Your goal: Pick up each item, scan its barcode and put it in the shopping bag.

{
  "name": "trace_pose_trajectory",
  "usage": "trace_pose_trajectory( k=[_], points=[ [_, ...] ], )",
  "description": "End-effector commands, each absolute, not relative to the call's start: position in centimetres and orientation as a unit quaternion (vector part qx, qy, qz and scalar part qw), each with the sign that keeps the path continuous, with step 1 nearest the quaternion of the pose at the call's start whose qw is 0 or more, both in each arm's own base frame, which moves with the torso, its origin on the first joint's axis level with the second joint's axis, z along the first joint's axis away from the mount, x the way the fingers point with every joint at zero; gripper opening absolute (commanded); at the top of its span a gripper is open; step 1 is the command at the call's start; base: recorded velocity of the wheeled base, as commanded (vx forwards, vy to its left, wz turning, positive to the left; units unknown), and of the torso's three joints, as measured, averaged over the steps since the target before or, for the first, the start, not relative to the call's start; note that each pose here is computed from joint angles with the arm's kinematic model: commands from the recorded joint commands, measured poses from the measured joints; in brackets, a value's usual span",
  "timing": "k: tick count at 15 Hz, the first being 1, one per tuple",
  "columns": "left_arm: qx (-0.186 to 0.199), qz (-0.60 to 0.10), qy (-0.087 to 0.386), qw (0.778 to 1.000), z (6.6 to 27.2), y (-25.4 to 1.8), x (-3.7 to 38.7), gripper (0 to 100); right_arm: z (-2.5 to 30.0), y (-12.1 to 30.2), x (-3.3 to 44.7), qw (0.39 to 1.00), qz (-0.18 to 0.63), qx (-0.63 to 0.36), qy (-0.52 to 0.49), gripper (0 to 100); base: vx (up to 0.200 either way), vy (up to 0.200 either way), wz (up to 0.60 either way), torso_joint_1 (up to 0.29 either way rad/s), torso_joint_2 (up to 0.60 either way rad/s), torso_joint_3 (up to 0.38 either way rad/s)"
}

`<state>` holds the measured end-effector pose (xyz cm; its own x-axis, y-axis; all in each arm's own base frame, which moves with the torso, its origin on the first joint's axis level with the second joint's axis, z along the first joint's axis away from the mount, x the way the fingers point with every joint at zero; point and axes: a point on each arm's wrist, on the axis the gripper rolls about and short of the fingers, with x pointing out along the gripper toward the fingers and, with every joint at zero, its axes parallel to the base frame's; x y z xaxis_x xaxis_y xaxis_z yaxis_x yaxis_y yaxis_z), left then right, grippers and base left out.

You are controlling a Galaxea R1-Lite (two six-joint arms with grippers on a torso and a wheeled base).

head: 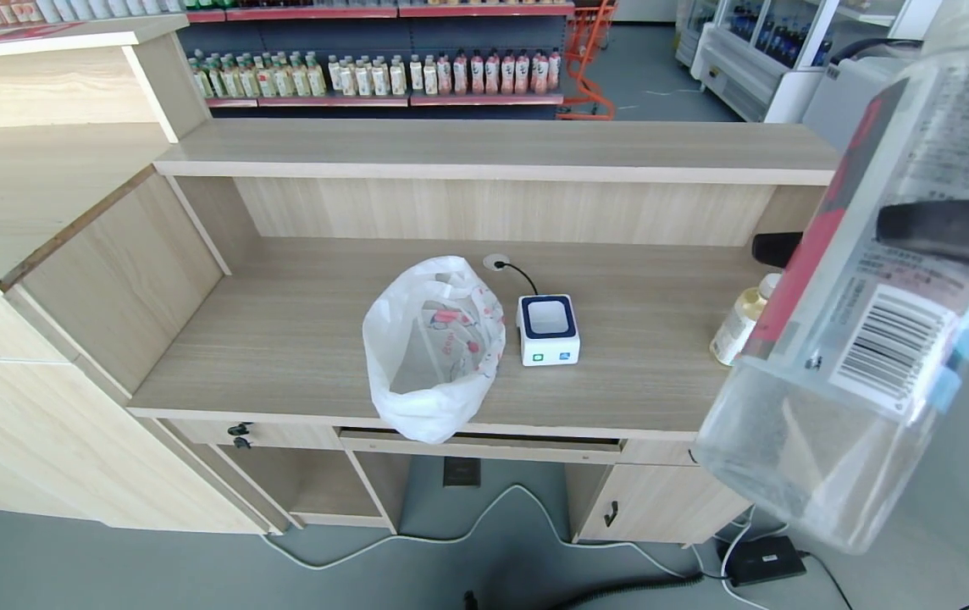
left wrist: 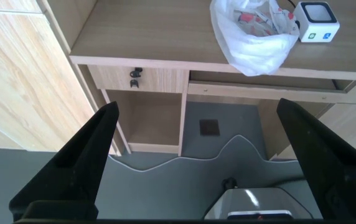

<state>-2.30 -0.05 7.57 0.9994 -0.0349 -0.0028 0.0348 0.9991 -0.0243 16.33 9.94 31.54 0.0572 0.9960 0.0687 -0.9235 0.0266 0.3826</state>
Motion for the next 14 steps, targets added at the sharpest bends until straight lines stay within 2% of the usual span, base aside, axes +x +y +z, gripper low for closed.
trace_pose_trajectory(
  k=[1, 10, 14],
  points=[
    [-0.012, -0.018, 0.002, 1.000, 7.6, -0.1, -2.3, 100, 31.6, 10.1, 15.7, 0.700, 0.687, 0.163, 0.109, 0, 0.000, 0.000, 0.00, 0.000, 0.00, 0.000],
    [-0.012, -0.018, 0.001, 1.000, 7.6, -0.1, -2.3, 100, 32.0, 9.6, 14.5, 0.671, 0.713, 0.166, 0.122, 0, 0.000, 0.000, 0.00, 0.000, 0.00, 0.000],
    [-0.012, -0.018, 0.001, 1.000, 7.6, -0.1, -2.3, 100, 32.0, 9.6, 14.1, 0.640, 0.751, 0.125, 0.100, 0, 0.000, 0.000, 0.00, 0.000, 0.00, 0.000]
  ],
)
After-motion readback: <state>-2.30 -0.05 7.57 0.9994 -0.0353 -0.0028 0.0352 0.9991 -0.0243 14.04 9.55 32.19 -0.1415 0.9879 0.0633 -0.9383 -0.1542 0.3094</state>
